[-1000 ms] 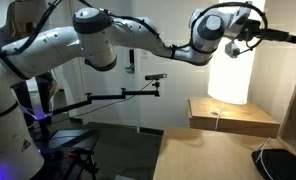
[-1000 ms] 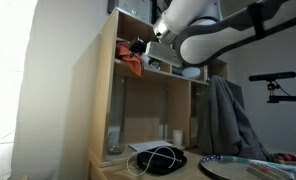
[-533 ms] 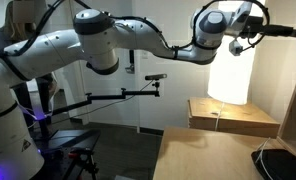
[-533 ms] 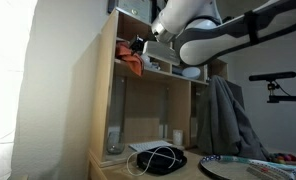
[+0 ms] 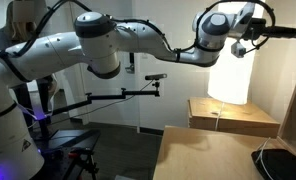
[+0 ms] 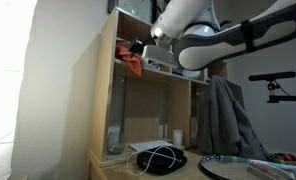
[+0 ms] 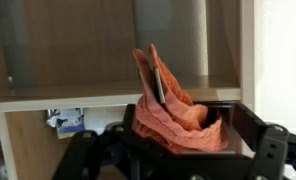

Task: Move the tennis rack slightly to the right. Pick up the orange towel from the top compartment and put it on the table.

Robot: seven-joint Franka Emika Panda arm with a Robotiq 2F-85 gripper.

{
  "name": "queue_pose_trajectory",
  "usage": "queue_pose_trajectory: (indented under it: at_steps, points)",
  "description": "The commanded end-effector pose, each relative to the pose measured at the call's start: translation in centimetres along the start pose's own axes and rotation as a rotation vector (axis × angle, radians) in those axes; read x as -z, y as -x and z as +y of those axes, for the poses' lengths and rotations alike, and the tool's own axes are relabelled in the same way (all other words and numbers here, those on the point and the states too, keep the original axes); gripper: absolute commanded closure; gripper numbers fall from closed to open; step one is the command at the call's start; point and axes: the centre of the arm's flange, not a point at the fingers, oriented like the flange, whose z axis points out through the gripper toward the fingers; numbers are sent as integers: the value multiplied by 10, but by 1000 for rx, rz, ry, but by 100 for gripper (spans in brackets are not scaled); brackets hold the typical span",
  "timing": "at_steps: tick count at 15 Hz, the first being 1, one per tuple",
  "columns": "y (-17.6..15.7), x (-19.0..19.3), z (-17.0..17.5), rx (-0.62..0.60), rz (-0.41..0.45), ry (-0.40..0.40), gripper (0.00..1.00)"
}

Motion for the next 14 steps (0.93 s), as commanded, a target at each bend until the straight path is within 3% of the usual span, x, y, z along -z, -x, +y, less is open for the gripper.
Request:
queue_pose_trajectory:
  at_steps: [1,9,11,14]
  points:
    - [-10,-19,-14,-6,22,8,32]
    - [-11,-16,-10,2,34,-17,95]
    - [-11,-11,-13,4,39,-30,100]
    - [-9,0,-21,15,54,-56,99]
